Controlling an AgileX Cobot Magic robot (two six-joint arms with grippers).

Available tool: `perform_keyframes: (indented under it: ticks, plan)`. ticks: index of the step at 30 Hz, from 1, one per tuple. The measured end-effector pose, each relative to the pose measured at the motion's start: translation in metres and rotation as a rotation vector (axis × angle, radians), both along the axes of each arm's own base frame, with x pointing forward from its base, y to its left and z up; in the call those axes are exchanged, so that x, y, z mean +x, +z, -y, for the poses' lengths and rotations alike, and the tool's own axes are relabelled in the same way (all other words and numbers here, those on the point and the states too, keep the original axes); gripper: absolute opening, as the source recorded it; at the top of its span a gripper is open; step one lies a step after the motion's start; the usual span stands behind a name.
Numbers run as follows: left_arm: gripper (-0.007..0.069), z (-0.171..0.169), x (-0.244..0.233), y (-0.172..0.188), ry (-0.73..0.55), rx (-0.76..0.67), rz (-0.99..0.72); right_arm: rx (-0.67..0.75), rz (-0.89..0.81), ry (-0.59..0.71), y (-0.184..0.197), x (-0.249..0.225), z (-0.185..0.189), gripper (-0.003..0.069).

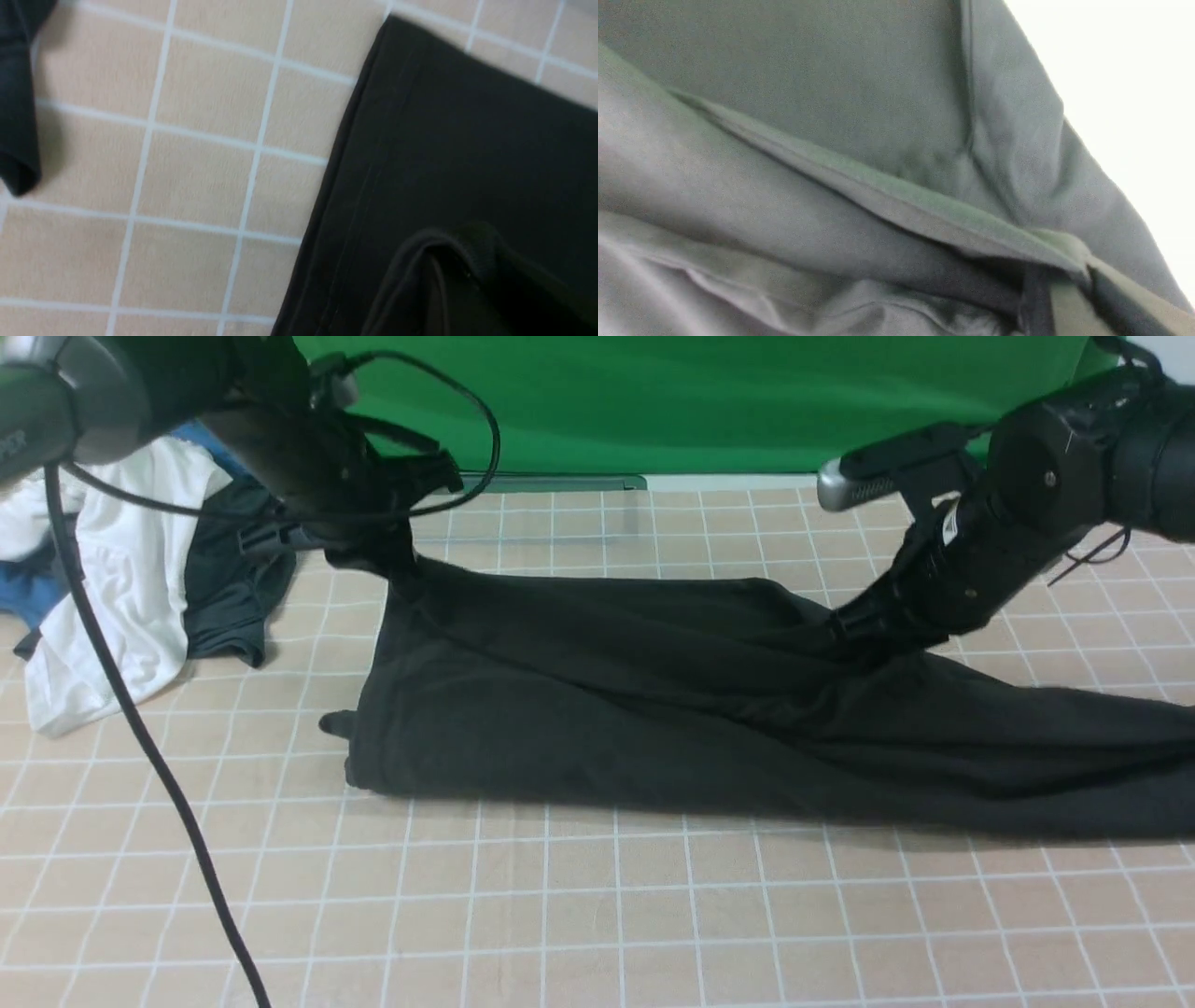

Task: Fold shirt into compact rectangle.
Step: 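Fold the black garment in half by bringing its near edge over to the far edge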

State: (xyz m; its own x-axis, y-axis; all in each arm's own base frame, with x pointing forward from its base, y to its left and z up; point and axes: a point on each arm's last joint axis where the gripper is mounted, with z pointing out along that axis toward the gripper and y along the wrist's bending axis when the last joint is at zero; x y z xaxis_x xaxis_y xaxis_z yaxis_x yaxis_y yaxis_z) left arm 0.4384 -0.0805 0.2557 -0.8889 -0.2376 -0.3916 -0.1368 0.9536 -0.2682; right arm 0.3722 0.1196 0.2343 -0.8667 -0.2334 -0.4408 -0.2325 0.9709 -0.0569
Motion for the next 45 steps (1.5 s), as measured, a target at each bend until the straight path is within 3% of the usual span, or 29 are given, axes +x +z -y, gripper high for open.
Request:
perform_keyframes:
  ticks: [8,18,23,25,28,31,35,40,45]
  plan:
    - [0.0020,-0.020,0.012,-0.010,0.074,-0.060,-0.015,0.023,0.068,0.006,0.005,0.023,-0.008,0.0043]
    - [0.0020,-0.026,0.035,-0.044,0.123,-0.076,0.048,0.055,0.137,0.029,-0.033,0.054,-0.021,0.0046]
    - [0.0020,-0.026,0.041,-0.061,0.131,-0.072,0.050,0.063,0.157,0.039,-0.047,0.060,-0.023,0.0090]
    - [0.0025,-0.026,0.043,-0.066,0.133,-0.071,0.048,0.056,0.164,0.053,-0.047,0.062,-0.024,0.0155]
    - [0.0071,-0.026,0.044,-0.066,0.135,-0.071,0.058,0.031,0.172,0.060,-0.034,0.067,-0.024,0.0312]
    - [0.0175,-0.027,0.047,-0.055,0.120,-0.057,0.053,-0.004,0.129,0.047,-0.008,0.068,-0.022,0.0430]
    - [0.0336,-0.027,0.049,-0.029,0.090,-0.038,0.031,-0.021,-0.002,0.039,0.015,0.058,-0.022,0.0440]
    - [0.0477,-0.027,0.048,-0.006,0.068,-0.031,-0.001,0.002,-0.107,0.051,0.006,0.049,-0.034,0.0423]
    - [0.0529,-0.026,0.046,-0.005,0.065,-0.041,-0.021,-0.009,-0.166,0.070,-0.023,0.051,-0.048,0.0420]
